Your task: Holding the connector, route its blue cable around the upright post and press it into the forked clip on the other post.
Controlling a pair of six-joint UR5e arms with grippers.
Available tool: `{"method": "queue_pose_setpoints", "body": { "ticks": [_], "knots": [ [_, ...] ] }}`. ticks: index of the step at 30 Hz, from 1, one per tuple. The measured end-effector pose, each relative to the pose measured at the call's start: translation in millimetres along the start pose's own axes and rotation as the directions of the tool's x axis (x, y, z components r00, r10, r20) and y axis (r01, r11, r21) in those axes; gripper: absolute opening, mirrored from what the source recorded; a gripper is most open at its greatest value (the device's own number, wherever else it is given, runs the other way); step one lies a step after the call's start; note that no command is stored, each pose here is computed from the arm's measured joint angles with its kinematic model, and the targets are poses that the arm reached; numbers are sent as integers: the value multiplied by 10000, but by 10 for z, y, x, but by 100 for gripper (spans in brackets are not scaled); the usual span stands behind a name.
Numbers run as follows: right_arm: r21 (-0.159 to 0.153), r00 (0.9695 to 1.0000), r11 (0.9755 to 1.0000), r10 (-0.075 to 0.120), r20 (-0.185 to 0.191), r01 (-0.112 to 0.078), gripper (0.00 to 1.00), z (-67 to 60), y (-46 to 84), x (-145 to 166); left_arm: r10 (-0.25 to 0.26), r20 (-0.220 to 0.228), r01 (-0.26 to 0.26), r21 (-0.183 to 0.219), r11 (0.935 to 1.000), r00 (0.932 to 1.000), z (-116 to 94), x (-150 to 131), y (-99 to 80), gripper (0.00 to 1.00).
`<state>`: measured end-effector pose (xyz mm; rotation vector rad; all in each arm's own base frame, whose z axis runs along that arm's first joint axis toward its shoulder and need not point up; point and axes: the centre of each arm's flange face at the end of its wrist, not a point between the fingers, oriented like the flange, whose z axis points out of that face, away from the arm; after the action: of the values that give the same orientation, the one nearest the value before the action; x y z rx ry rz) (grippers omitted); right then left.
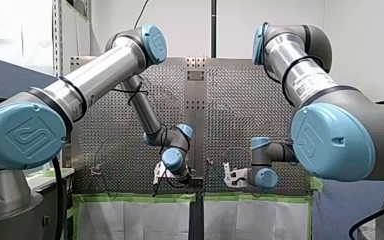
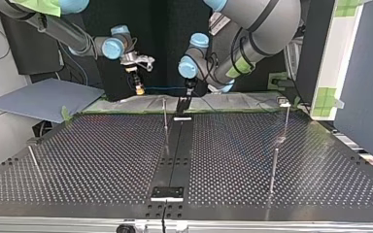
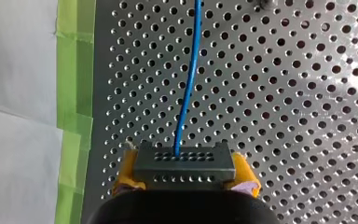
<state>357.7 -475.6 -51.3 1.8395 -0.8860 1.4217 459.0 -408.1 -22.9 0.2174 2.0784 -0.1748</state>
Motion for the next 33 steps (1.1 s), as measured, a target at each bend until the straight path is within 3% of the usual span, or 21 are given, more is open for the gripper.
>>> {"method": "queue_pose_setpoints", "body": {
  "ticks": [7,12,13,14,15,17,19,21,23,24,26,27,29,33],
  "knots": [
    [170,9999,9998,44,-96,-42,0,88,14,69,-689,492,681,188,9975,9964,52,-47,-30,100],
    [207,9999,9998,49,-92,-47,0,116,32,91,-1314,1041,1320,18,9913,9858,96,-102,-16,100],
    [212,10000,9998,48,-81,-46,0,117,34,91,-1435,1143,1444,3,9895,9830,104,-113,-14,96],
    [222,10000,9997,47,-68,-46,0,118,37,91,-1597,1283,1611,-4,9869,9788,114,-127,-13,82],
    [231,10000,9997,47,-59,-45,0,119,38,91,-1711,1377,1728,-2,9850,9756,121,-136,-14,82],
    [248,10000,9997,48,-42,-47,0,118,37,91,-1959,1577,1979,36,9802,9679,138,-158,-16,62],
    [255,10000,9997,48,-32,-47,0,117,36,90,-2095,1709,2110,96,9774,9628,148,-172,-22,56],
    [256,10000,9997,45,-20,-45,0,116,38,89,-2138,1848,2145,163,9766,9592,160,-189,-30,51],
    [257,10000,9997,35,12,-36,0,113,40,86,-2102,1973,2106,188,9774,9576,169,-202,-37,32],
    [258,10000,9997,33,30,-34,0,111,40,84,-2070,2031,2075,192,9780,9570,173,-208,-40,32],
    [265,10000,9996,29,58,-31,0,108,38,81,-1980,2168,1977,235,9800,9559,183,-224,-52,10],
    [265,10000,9996,28,64,-29,0,107,38,81,-1934,2224,1925,261,9810,9556,187,-231,-57,10],
    [267,10000,9996,28,76,-30,0,106,38,80,-1825,2325,1798,329,9832,9553,197,-244,-69,0],
    [269,10000,9996,26,96,-29,0,104,37,78,-1635,2372,1585,404,9865,9576,202,-251,-84,0]
  ]
}}
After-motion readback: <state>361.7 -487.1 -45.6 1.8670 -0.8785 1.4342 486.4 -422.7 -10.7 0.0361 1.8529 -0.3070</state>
